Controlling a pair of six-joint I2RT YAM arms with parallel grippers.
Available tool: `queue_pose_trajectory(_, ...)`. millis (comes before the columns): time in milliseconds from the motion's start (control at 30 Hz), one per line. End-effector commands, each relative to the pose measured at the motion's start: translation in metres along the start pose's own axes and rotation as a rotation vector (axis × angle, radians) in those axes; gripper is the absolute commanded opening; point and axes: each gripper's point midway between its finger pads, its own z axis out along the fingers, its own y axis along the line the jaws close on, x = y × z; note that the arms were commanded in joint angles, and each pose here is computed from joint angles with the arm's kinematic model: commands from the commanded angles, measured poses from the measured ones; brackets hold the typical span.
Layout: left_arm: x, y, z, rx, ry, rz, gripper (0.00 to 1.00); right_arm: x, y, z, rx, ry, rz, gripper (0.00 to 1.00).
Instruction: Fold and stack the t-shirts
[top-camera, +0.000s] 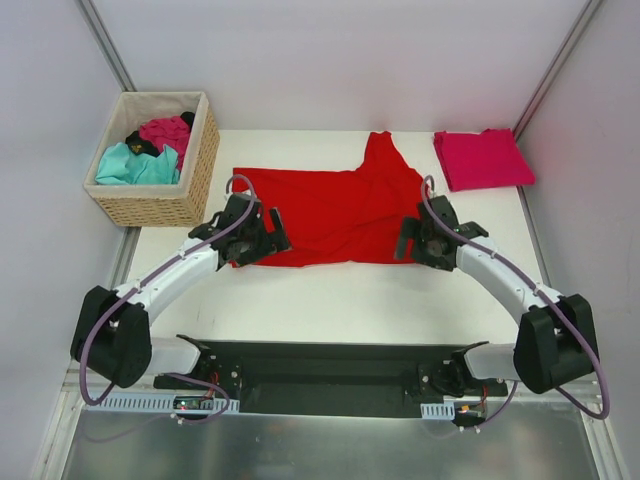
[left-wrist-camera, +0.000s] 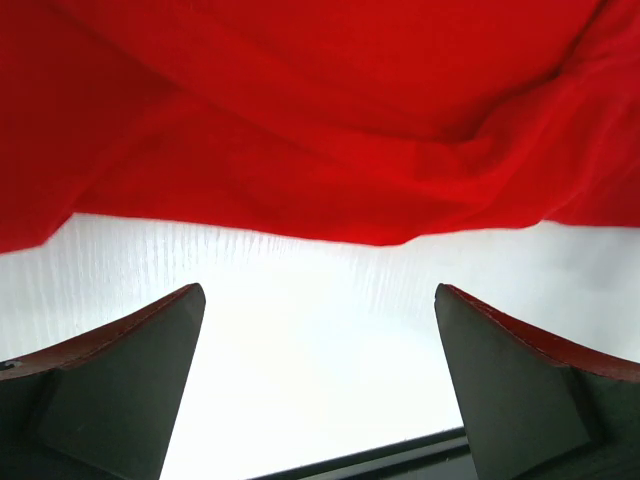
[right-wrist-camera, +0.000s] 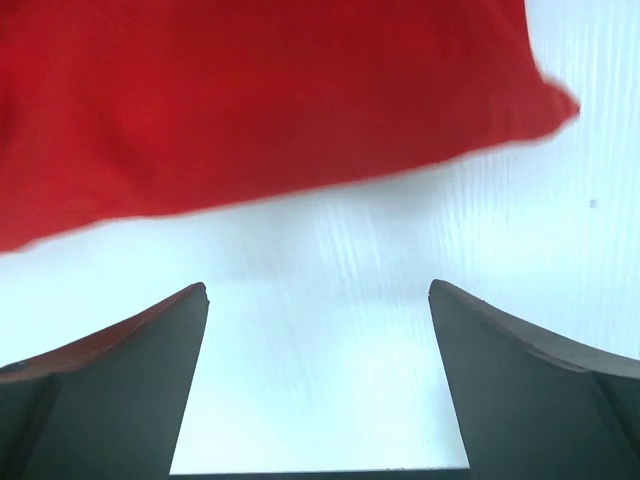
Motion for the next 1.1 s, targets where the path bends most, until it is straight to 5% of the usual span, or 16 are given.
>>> queue_pose_trajectory(0,0.012,0.001,0.005,0.017,0.016,-0.016,0.99,0.008,-0.007,0.008,0.018,-0.017,0.025,0.96)
queue_pose_trajectory(400,-0.034,-0.006,0.023,-0.004,-0.148,0.045,0.99,-0.030,0.006,0.021,-0.015,-0.063,0.074,0.96)
queue_pose_trajectory(1067,-0.020,0.054,0.069,-0.002,-0.080,-0.114,0.99,-0.056,-0.007,0.072,-0.079,-0.081,0.199,0.96)
